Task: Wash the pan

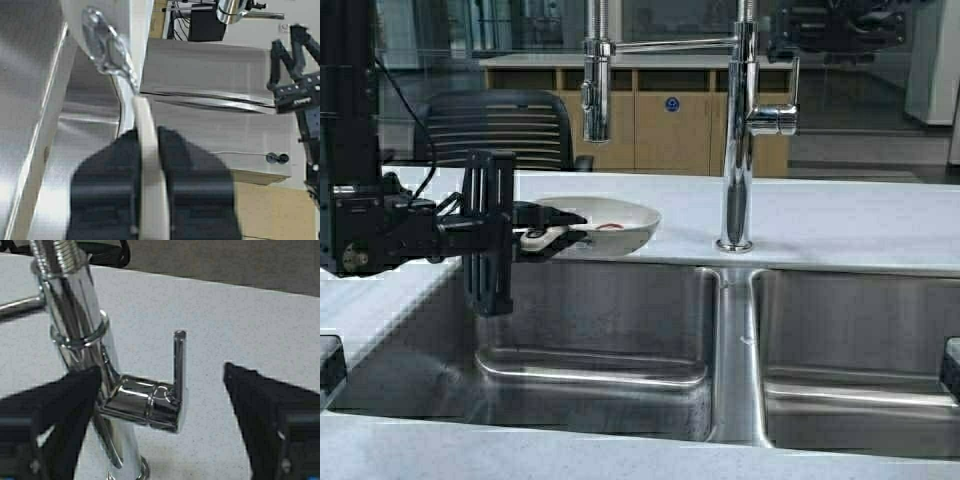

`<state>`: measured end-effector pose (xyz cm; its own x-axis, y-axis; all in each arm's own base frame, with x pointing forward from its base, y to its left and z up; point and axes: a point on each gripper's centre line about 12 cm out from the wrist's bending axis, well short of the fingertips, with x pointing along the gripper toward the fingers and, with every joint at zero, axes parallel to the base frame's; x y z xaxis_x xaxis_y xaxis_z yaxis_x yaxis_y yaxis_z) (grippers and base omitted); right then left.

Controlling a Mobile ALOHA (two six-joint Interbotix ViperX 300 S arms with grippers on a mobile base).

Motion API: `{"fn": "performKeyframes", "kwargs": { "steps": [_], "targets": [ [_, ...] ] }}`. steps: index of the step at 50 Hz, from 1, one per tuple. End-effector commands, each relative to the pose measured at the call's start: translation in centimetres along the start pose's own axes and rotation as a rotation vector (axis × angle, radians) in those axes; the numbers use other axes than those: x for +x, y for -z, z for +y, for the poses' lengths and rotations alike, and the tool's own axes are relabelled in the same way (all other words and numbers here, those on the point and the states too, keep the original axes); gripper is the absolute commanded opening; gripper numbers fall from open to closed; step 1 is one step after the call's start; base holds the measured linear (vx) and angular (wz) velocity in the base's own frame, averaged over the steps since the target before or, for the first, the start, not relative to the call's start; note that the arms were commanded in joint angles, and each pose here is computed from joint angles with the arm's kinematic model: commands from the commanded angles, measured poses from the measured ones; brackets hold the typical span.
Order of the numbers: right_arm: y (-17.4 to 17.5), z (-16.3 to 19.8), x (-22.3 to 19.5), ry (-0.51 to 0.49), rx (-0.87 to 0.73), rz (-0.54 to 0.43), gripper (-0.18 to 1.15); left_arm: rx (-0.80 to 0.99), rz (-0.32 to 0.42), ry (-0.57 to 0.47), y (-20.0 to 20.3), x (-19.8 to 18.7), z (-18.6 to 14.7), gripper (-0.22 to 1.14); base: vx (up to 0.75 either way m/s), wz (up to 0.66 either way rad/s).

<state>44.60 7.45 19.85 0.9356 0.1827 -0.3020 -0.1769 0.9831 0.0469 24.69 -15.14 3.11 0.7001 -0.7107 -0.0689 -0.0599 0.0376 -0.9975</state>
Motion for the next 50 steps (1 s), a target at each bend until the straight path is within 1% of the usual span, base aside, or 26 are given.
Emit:
{"fn": "performKeyframes", "kwargs": {
  "steps": [1, 9, 15, 22, 39, 46, 50],
  "targets": [
    [-1.9, -0.7, 1.4, 0.015, -0.002, -0.033, 1.04, 0.032, 0.001, 0.057, -0.1, 0.3, -1.3, 0.02, 0.00, 0.00],
    [-1.5, -1.4, 3.5, 0.029, 0.003, -0.006, 1.04, 0.033, -0.002, 0.059, -0.2, 0.4, -1.3, 0.02, 0.00, 0.00],
    [-0.8, -2.6, 4.9, 0.056, 0.018, 0.032, 1.04, 0.034, 0.000, 0.062, -0.2, 0.5, -1.4, 0.02, 0.00, 0.00],
    [-0.6, -4.5, 5.5, 0.093, 0.037, 0.047, 1.04, 0.033, -0.002, 0.057, -0.1, 0.3, -1.3, 0.02, 0.00, 0.00],
    [-1.2, -11.1, 3.3, 0.226, 0.107, 0.032, 1.04, 0.033, 0.000, 0.062, -0.2, 0.5, -1.3, 0.02, 0.00, 0.00],
    [-1.9, -11.8, 2.4, 0.243, 0.108, 0.016, 1.04, 0.034, 0.000, 0.062, -0.2, 0.6, -1.3, 0.02, 0.00, 0.00],
    [-3.2, -11.7, 1.8, 0.242, 0.103, -0.019, 1.04, 0.033, 0.001, 0.062, -0.2, 0.6, -1.3, 0.02, 0.00, 0.00]
  ]
}}
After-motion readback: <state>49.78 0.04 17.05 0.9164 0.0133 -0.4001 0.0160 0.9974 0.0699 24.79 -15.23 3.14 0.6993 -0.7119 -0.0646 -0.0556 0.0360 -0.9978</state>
